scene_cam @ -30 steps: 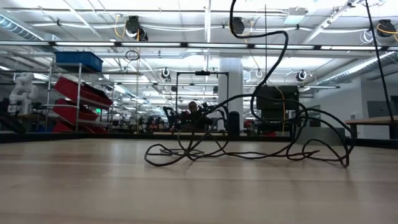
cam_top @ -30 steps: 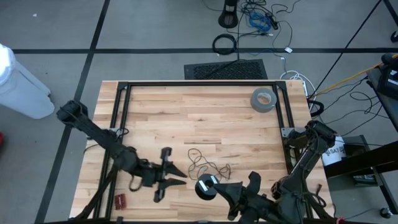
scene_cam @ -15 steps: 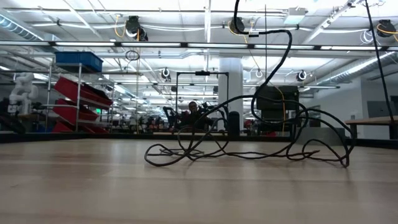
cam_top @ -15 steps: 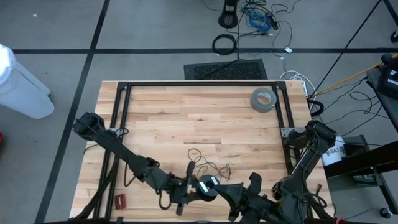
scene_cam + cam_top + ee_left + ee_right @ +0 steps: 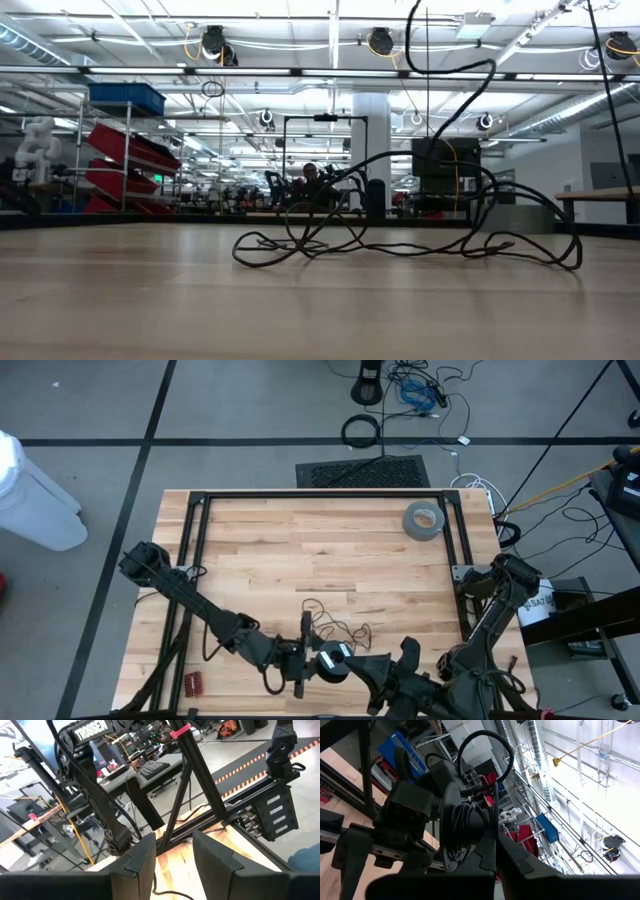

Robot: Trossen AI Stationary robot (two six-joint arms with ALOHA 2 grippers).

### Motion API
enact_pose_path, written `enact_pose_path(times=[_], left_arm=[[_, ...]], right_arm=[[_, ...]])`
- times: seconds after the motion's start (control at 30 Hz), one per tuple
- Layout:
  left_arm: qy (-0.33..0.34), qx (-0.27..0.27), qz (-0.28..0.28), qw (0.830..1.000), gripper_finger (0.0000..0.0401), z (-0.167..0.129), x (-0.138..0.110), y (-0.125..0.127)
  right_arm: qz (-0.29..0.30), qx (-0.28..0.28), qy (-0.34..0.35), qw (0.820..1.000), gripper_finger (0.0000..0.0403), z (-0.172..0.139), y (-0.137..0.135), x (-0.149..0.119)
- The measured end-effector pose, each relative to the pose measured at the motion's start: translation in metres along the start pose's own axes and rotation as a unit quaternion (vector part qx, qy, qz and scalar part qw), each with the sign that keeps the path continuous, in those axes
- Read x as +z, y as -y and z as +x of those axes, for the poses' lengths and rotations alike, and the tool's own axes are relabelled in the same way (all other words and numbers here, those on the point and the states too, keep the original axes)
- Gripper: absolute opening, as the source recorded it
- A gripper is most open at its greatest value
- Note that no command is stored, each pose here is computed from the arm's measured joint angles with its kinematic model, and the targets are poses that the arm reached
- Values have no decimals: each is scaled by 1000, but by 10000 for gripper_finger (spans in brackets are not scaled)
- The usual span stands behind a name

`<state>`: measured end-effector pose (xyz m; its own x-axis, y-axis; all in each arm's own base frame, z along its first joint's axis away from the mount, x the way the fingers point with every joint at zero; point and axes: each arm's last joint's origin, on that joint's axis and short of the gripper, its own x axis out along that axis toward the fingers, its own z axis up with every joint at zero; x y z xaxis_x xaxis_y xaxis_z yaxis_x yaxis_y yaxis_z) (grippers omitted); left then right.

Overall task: Coil cords
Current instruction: Uncoil the black wire from the spool

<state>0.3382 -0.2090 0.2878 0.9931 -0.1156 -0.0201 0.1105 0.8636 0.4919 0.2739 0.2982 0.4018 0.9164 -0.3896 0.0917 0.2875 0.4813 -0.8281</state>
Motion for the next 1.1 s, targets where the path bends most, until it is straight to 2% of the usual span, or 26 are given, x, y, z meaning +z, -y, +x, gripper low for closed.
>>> enact_pose_path(times=[0.17,0.3,0.53,0.77,1.1], left_arm=[[-2,-21,4,1000,137,-5,3,10],[-1,-25,-58,998,137,-8,6,15],[-5,-20,-125,992,137,-7,5,13],[-22,26,-188,982,137,0,-3,-1],[-36,21,-181,983,137,0,-6,0]], right_arm=[[0,1,1,1000,0,-1,0,0],[-1,1,0,1000,0,-1,0,0],[-1,1,1,1000,0,-1,0,0],[-2,1,1,1000,0,-1,0,0],[-4,2,0,1000,0,-1,-1,0]])
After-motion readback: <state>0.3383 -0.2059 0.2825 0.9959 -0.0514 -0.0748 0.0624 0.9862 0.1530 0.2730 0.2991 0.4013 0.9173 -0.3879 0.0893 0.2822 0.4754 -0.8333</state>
